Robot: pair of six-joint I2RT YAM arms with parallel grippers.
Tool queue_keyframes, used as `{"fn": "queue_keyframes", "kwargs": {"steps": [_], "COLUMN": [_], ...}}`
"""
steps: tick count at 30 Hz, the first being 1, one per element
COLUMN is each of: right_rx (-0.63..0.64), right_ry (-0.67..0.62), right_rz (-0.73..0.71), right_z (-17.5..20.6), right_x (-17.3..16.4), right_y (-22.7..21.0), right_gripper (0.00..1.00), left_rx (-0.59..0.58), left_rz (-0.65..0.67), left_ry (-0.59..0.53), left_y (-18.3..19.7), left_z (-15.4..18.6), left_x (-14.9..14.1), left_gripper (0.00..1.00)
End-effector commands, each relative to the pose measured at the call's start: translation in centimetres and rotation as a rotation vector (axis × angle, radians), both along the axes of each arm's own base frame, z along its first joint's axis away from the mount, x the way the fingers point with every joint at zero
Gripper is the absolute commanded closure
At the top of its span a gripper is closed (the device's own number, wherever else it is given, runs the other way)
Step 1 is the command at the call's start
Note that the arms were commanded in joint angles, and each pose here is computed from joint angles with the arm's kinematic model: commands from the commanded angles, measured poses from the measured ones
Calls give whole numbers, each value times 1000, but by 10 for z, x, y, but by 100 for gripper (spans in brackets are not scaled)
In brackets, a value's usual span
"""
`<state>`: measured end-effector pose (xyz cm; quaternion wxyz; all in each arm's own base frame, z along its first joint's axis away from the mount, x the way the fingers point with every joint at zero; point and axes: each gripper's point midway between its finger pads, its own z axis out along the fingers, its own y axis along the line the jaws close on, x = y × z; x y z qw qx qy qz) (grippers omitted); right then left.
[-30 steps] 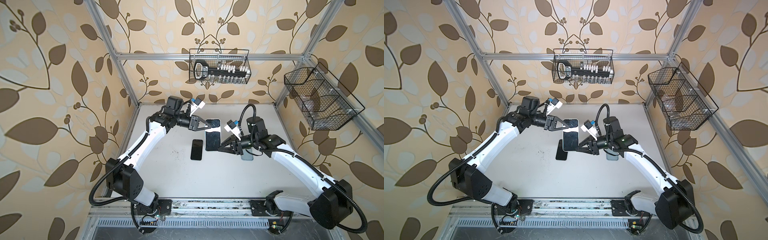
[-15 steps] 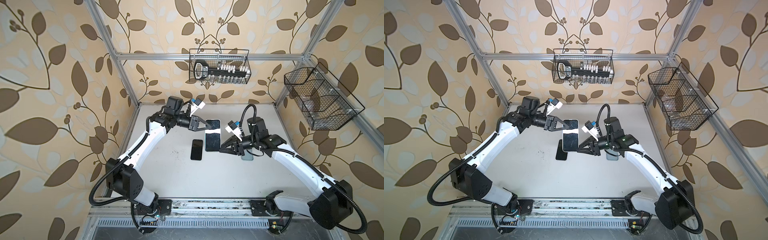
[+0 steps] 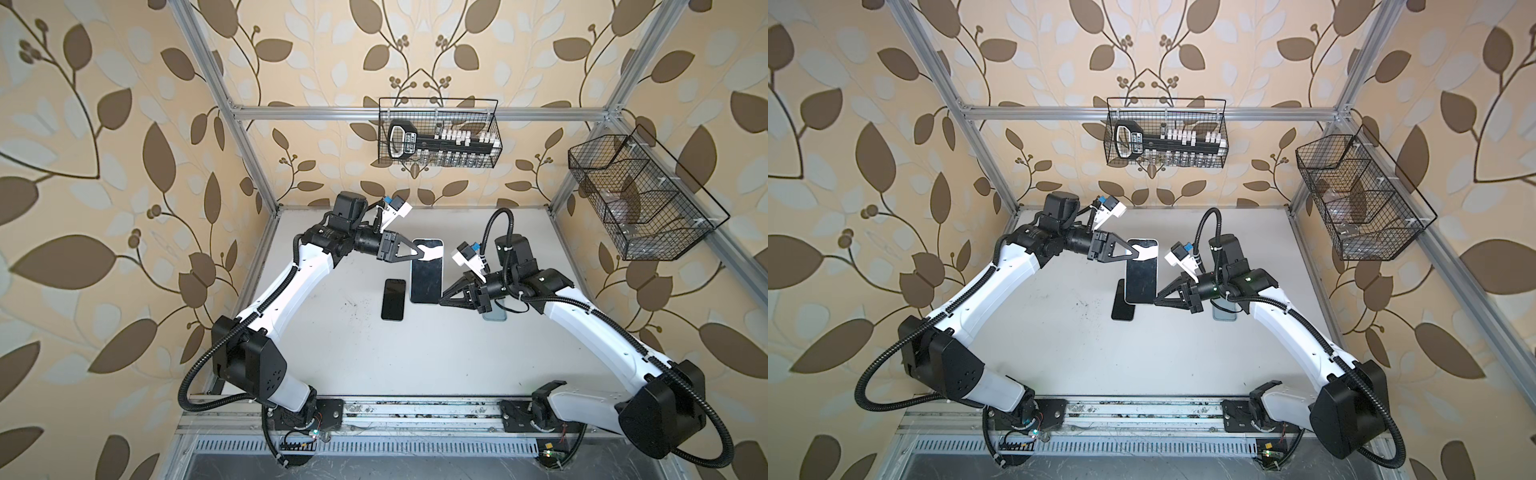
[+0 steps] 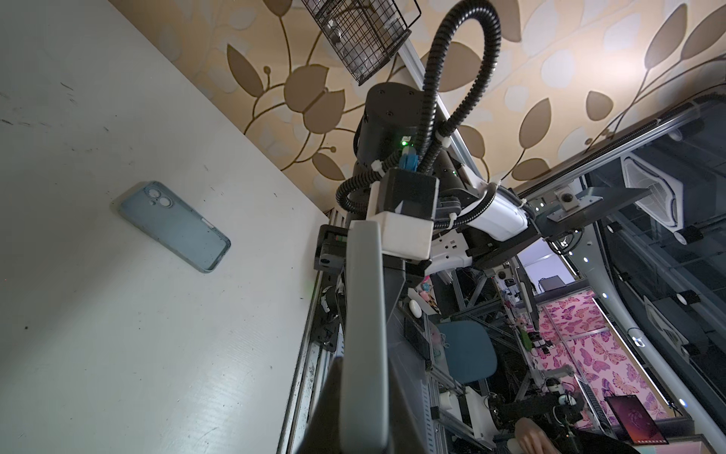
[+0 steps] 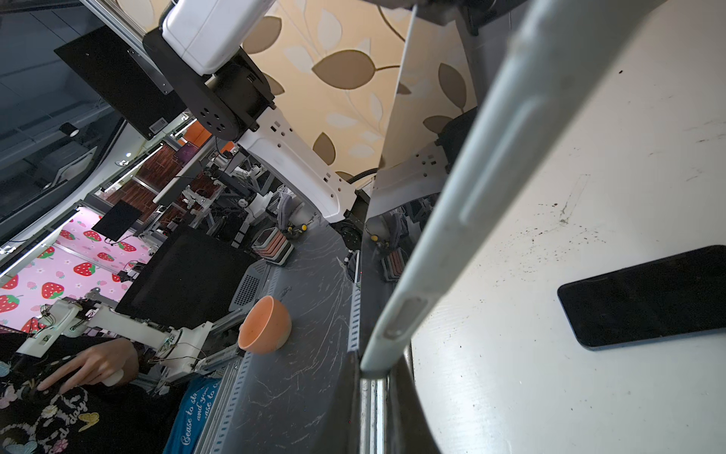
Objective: Take the phone out of the phone case
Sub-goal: Remove the phone case from the phone.
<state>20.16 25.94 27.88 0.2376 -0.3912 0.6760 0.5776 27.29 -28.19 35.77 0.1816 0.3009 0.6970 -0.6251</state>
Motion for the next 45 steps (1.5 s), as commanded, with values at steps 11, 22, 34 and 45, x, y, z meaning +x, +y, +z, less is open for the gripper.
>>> {"fn": "queue_keyframes", "kwargs": {"steps": [11,22,34,45], "right_rx": [129,136,106,88], "right_ry": [-217,-299,-329,-305], "right_rz": [182,171,60,-17], "right_z": [40,54,49,40], "right_x": [-45,-51,-32,-17], "right_y": [10,24,36,35], "right_gripper": [90,91,91,84], "left_rx": [-54,-58,-60,-64], "left_rz": [61,85,98,107], "left_ry": [55,124,142,133], "left_y": [-6,-8,-8,-6], "left_z": [5,-6,-6,-2], "left_x": [28,36,36,35], "left_gripper": [100,100,100,100]}}
